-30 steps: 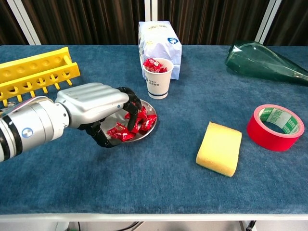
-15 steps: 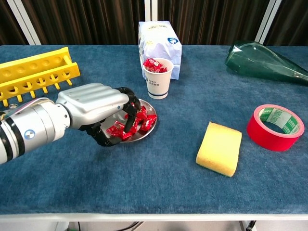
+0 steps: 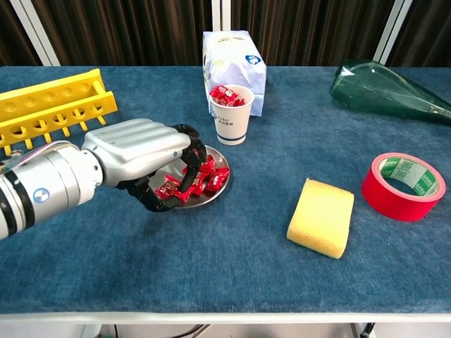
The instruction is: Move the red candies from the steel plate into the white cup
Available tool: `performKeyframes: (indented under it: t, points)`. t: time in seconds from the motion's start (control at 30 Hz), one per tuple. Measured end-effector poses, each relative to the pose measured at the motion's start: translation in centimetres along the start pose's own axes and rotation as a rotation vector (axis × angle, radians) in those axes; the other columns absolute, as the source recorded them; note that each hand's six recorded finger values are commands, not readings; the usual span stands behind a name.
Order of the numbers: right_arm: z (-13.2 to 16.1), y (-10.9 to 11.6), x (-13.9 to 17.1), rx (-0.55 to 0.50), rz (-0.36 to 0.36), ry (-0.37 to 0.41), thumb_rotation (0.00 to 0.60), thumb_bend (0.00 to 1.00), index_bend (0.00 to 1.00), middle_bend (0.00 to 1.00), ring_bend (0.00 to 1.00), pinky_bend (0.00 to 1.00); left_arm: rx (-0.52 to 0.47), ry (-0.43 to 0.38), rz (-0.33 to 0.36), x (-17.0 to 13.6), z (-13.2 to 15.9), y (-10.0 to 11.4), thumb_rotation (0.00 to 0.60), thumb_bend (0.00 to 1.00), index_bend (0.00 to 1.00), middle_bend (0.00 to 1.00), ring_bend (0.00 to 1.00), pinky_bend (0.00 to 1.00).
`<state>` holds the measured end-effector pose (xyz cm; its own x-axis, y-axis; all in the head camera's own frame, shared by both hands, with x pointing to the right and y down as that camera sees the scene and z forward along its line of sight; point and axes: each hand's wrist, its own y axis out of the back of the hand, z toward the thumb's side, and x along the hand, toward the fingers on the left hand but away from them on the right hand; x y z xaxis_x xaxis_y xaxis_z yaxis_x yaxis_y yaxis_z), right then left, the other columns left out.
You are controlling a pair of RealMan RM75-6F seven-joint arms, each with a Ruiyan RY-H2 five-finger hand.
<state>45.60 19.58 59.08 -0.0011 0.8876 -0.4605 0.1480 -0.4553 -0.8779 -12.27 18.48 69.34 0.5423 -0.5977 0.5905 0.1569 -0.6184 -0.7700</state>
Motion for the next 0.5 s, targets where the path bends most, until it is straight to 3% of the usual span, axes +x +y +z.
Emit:
performKeyframes:
  t: [0.23, 0.5]
  points:
    - [0.0, 0.1, 0.1, -0.003, -0.002, 0.0, 0.6, 0.29, 0.0, 0.0, 0.0, 0.0, -0.005, -0.014, 0.057, -0.6, 0.4, 2.2, 0.6, 0.36, 0.63, 0.22, 0.05, 0.2]
    - [0.0, 0.3, 0.2, -0.008, -0.008, 0.002, 0.6, 0.29, 0.0, 0.0, 0.0, 0.0, -0.005, 0.019, 0.177, -0.1, -0.4, 6.7, 0.6, 0.36, 0.63, 0.22, 0.05, 0.2]
